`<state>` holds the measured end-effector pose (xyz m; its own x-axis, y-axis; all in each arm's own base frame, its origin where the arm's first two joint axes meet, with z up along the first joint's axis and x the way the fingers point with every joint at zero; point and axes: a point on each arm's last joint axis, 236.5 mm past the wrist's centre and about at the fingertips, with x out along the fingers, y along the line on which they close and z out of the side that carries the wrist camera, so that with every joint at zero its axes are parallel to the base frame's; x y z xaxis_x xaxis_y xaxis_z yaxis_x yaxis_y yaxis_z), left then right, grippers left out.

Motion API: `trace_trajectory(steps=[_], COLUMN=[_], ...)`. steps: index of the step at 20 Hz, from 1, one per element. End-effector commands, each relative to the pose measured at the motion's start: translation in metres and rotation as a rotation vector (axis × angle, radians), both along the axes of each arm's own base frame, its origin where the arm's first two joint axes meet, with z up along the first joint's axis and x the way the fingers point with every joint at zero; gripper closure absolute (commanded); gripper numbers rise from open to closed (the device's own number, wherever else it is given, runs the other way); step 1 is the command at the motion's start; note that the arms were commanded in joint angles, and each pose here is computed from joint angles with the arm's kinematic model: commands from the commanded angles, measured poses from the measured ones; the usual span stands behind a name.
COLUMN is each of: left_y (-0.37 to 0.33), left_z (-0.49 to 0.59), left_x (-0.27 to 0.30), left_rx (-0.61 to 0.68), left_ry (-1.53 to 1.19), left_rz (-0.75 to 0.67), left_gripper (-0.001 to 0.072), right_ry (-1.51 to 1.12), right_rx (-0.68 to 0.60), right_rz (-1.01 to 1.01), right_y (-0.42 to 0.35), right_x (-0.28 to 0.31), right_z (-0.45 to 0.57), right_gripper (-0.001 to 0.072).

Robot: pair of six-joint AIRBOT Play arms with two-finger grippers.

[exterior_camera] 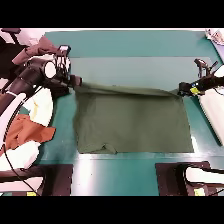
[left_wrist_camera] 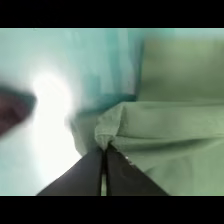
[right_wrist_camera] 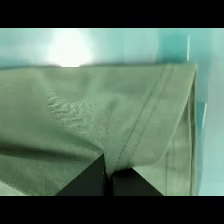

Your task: Fold the shirts.

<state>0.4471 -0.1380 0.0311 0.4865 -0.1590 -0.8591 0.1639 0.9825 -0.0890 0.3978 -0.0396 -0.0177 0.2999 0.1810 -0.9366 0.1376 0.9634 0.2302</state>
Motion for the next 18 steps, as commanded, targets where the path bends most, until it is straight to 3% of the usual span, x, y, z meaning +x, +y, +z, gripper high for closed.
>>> trace_trajectory(steps=[1,18], left_y=[-0.013,-0.016], left_z=[-0.028,-0.077], left_x=[-0.032,-0.077], left_rx=[-0.05,-0.016], left_ry=[0.072,0.214], left_rz=[-0.009,-0.051], left_gripper=[0.0681,0.0673], right_ry=[0.003,0.057], right_rx=[0.001,-0.047], right_rz=[-0.011,0.006], right_y=[0.002,-0.007], right_x=[-0.012,-0.027], right_z=[-0.012,-0.028], right_gripper=[0.0693,0.0686])
